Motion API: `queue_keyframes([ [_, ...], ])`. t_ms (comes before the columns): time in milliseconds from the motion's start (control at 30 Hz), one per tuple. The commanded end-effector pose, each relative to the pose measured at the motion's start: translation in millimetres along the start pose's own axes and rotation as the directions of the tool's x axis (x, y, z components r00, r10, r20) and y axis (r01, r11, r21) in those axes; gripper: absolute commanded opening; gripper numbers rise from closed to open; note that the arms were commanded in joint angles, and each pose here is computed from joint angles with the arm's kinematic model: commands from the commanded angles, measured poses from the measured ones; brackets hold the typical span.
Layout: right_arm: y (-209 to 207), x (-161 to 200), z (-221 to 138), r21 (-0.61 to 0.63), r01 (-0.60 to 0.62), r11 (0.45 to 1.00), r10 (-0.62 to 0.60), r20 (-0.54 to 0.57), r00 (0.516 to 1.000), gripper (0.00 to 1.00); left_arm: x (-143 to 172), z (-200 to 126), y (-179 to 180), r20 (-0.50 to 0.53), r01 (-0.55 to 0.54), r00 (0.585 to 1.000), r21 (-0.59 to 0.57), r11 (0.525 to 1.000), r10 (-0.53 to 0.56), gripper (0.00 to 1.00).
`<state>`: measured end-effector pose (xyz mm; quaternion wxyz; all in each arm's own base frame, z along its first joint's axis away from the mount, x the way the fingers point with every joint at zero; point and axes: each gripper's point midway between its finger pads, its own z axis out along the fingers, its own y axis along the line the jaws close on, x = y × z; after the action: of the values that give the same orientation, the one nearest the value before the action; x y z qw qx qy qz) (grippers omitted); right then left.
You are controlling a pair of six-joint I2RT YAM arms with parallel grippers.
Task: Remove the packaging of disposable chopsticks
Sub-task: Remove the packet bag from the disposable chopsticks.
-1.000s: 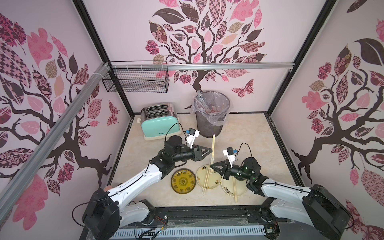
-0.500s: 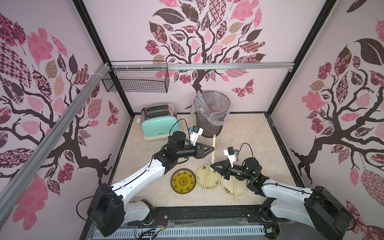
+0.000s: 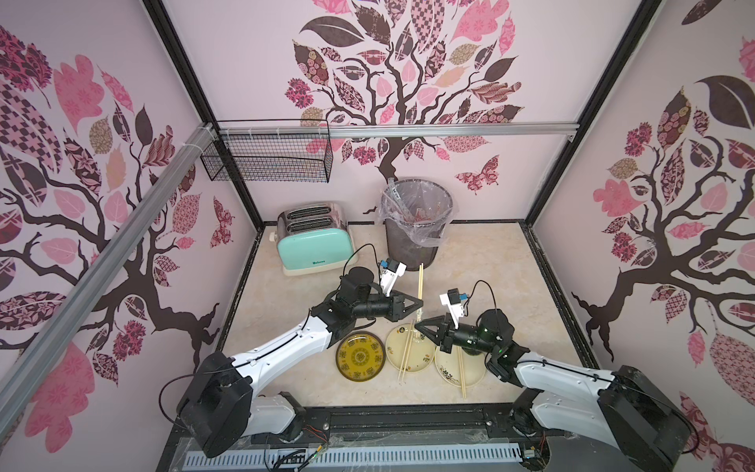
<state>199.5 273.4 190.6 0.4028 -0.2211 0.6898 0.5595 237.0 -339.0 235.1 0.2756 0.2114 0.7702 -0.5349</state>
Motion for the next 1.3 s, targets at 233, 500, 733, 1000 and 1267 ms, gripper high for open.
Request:
queue_keyframes([
  [233,12,-24,-1,-0.022,0.084,0.996,-0.082,0.08,0.993,0.0,52,10,10,-0.11,0.099,0.989,-0.012,0.995,-0.1,0.07],
  [500,10,-24,-1,-0.012,0.082,0.997,-0.081,0.084,0.993,0.0,83,7,16,-0.173,0.146,0.974,-0.018,0.989,-0.147,0.07],
  [733,7,-23,0,-0.003,0.078,0.997,-0.078,0.084,0.993,0.0,82,6,7,-0.166,0.125,0.979,0.027,0.992,-0.119,0.09],
  [1000,6,-21,1,-0.003,0.075,0.997,-0.074,0.076,0.994,0.0,48,-4,-3,-0.045,0.063,0.997,0.008,0.998,-0.062,0.17],
  [1267,6,-20,1,-0.007,0.076,0.997,-0.075,0.071,0.995,0.0,-8,-32,-13,0.088,0.003,0.996,0.016,1.0,-0.004,0.32],
])
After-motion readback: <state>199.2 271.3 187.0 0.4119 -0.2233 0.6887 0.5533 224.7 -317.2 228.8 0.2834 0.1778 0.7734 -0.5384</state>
